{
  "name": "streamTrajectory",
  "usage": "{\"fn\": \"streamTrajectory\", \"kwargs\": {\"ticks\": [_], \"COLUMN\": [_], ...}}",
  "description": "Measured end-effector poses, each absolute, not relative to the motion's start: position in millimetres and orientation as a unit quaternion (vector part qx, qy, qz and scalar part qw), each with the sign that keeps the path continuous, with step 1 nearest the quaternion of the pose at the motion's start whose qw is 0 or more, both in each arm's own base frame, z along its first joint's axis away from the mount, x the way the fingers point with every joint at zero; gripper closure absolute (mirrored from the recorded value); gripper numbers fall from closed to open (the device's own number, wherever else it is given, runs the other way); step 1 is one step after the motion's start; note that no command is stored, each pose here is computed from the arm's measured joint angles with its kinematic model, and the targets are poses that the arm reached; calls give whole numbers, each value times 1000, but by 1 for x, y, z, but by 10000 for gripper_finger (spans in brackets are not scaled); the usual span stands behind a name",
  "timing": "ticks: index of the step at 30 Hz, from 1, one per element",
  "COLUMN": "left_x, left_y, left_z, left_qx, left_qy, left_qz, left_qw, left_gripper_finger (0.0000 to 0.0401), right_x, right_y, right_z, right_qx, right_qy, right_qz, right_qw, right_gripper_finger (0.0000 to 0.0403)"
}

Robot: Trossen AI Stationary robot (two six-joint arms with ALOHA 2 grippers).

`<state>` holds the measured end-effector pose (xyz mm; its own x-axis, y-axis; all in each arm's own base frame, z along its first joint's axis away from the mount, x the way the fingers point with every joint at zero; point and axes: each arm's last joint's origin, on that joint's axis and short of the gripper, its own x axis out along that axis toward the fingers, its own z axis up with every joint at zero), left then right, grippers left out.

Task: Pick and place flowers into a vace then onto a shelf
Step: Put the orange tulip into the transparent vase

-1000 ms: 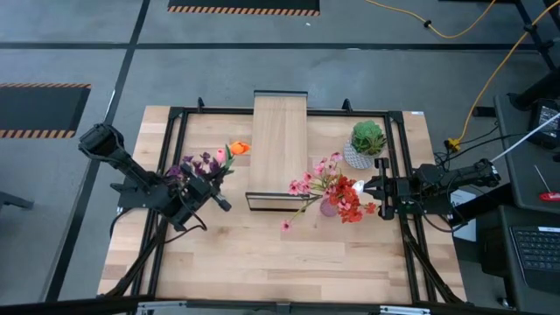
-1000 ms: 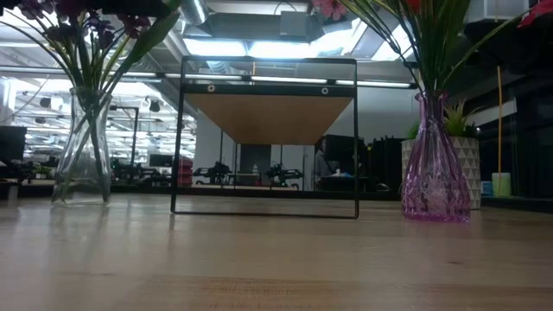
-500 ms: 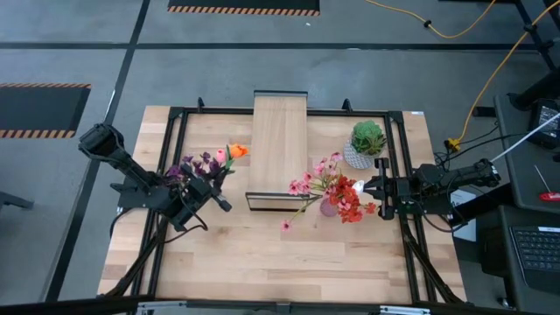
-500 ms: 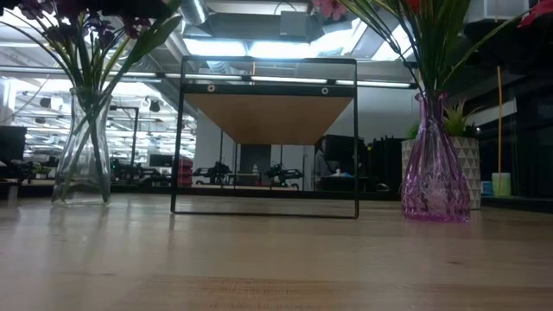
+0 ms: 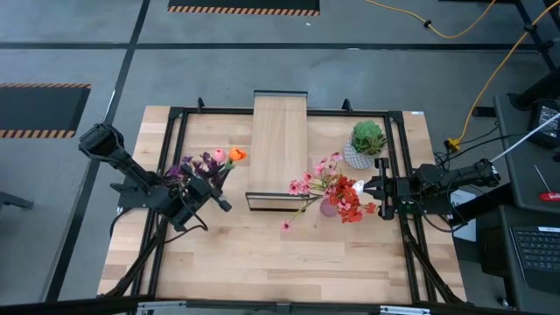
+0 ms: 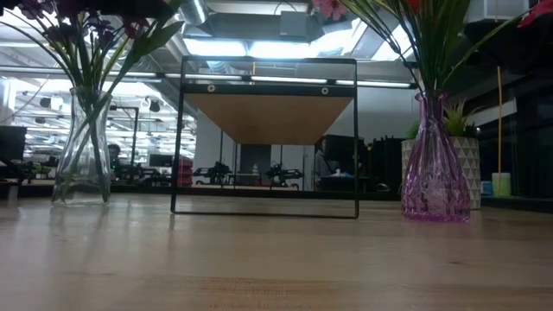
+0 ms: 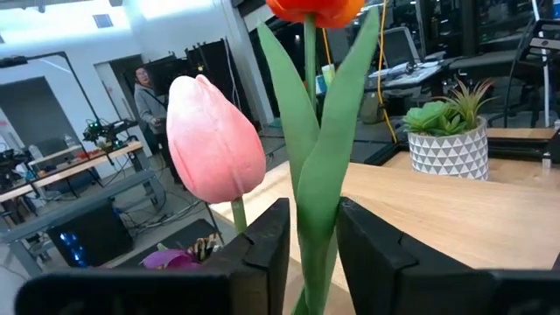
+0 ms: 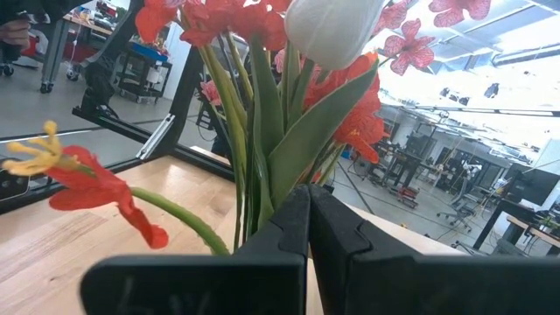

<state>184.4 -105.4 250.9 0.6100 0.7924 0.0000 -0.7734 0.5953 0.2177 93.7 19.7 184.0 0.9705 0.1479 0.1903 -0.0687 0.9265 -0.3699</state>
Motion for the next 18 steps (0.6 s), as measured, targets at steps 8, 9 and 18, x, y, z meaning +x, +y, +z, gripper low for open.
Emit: {"fn": "streamTrajectory", "kwargs": {"ticks": [8,9,18], "left_x": [182,180,175], "left_y": [-108,-109,-122], "left_z": [253,254,271], "left_qx": [104,101,146], "left_qy": [50,48,64], "left_qz": [431,428,395], "left_qw": [895,897,904], "left_gripper_finger": [296,295,292], "right_x": [94,94,94], "right_y": [20,20,20], "right_z": [184,184,184], "right_qx": [-183,-183,-183], "right_qy": [-108,-108,-108], "right_qz": [56,55,56], "right_qw": [976,976,976], "right_gripper_finger": [393,393,393]}}
